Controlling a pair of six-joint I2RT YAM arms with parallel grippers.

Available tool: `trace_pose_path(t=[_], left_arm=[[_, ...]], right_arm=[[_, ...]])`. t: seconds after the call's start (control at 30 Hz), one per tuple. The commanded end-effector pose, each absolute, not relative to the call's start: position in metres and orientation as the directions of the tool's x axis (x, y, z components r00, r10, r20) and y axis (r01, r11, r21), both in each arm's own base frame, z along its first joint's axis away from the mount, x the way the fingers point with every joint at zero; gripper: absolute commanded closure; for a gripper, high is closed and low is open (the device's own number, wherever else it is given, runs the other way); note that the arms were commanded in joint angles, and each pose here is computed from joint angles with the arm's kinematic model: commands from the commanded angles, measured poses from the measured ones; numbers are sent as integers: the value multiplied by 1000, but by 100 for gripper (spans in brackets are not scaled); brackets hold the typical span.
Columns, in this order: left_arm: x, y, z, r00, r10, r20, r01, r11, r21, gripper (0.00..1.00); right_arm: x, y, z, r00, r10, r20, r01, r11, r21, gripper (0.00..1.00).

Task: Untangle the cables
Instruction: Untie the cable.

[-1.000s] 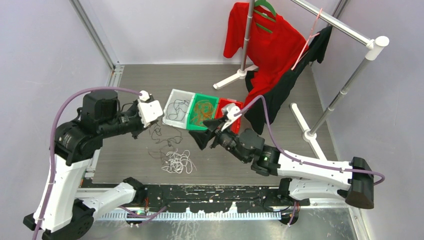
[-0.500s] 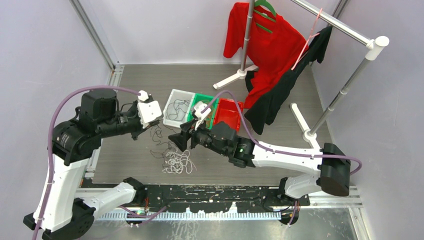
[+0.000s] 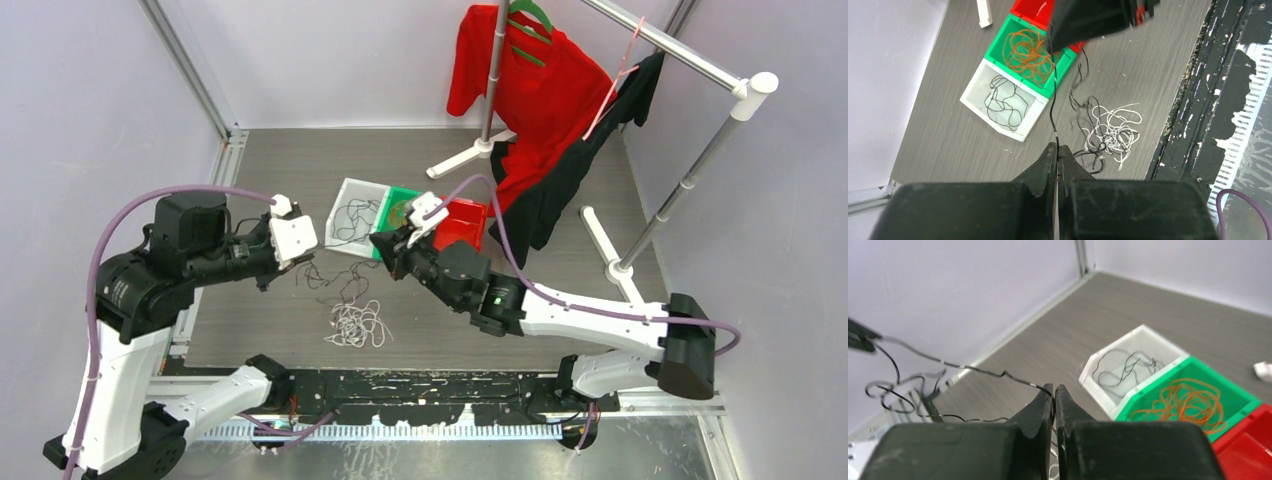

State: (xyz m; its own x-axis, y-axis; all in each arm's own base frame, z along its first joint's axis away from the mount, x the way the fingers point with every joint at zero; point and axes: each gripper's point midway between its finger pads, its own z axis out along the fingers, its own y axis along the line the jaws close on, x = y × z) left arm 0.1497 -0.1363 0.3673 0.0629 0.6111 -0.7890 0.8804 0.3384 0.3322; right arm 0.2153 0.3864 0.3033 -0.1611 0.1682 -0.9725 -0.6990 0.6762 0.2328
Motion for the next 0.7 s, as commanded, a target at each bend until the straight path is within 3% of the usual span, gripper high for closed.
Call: trace_pose_path(t=[0.0,0.17,0.23,0.37,0.4,0.47,0.5,0.57,0.67], left_arm=[[128,-133,377,119,588,-800,887,300,352,100],[111,-126,376,92,615,-783,913,263,313,100],[115,-120,360,57,648,-759,909,281,308,100],[135,-109,326,31,664,-747,849,377,370,100],[142,-108,321,27,653,-757,827,411,384,91],[148,-111,319,46,630,-776,807,434,400,56],[148,-115,319,53,613,-788,810,435,393,45],[149,-124,326,60,565,-823,816,447,366,37],[149,-140,338,55,494,-868,839,448,308,35]], right_arm=[[232,350,353,-15,267,-964,-609,762,221,88],[239,334,350,5,360,-933,-543,784,300,93],[233,336,358,1,383,-924,-580,753,311,99],[207,363,369,-81,335,-939,-723,628,287,99],[201,369,370,-102,325,-940,-749,597,288,99],[192,378,366,-152,291,-945,-778,555,296,99],[188,383,365,-171,271,-947,-791,536,296,99],[182,390,358,-202,223,-954,-809,511,291,99],[176,399,352,-226,167,-960,-826,489,280,99]])
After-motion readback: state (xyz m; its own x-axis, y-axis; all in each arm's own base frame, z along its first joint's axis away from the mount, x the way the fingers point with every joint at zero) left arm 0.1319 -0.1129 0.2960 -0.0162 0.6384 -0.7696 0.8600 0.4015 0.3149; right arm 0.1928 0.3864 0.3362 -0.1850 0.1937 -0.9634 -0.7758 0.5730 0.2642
